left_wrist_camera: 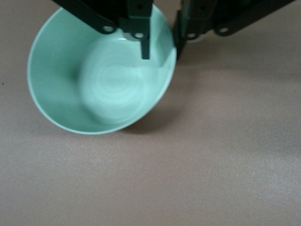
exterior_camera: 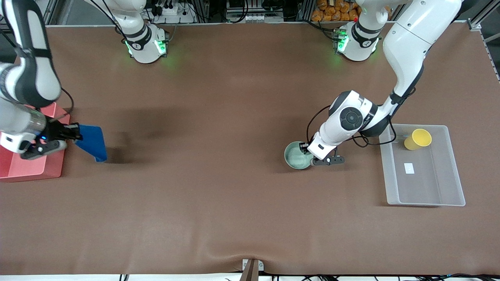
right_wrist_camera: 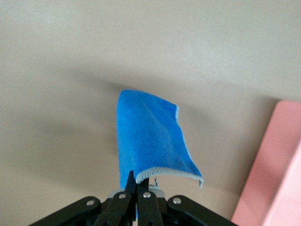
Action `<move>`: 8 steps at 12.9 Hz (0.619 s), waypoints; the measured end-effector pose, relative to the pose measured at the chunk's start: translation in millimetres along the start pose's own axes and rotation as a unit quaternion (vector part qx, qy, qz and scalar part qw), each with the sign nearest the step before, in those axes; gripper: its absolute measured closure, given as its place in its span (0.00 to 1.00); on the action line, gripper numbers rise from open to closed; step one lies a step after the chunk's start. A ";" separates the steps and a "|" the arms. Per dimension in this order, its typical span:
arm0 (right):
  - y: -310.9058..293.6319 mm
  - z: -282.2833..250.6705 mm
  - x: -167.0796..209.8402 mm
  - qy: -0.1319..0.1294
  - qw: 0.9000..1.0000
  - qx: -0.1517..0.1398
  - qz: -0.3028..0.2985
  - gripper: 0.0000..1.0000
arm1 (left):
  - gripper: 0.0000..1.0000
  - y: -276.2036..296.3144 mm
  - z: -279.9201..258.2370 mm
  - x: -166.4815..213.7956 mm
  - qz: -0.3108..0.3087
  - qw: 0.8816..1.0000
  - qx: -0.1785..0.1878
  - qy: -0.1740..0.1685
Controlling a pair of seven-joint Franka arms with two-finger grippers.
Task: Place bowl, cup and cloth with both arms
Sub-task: 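Carry the bowl into the bin while the right gripper drops cloth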
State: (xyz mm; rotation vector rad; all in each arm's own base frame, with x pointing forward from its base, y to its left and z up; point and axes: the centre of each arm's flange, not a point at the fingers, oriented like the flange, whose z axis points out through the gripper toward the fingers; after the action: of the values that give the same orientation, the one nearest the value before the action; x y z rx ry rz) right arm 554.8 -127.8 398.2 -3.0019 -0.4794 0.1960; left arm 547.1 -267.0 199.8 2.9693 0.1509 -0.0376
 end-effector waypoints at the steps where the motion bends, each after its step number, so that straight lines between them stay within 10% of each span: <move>1: 5.0 -17.8 -7.4 -0.002 1.000 0.002 -0.002 0.98 | 0.92 0.1 -1.5 1.7 0.003 1.000 0.001 0.004; 8: 76.3 -99.6 -52.6 0.010 0.996 -0.052 -0.067 0.98 | 0.98 -75.4 -107.5 70.1 0.030 0.996 0.045 0.074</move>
State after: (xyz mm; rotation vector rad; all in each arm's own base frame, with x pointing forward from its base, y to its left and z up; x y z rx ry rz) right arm 542.4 -224.0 493.7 -3.0530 -0.7060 0.1359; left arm 610.9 -168.0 290.9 3.0647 0.0795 0.1878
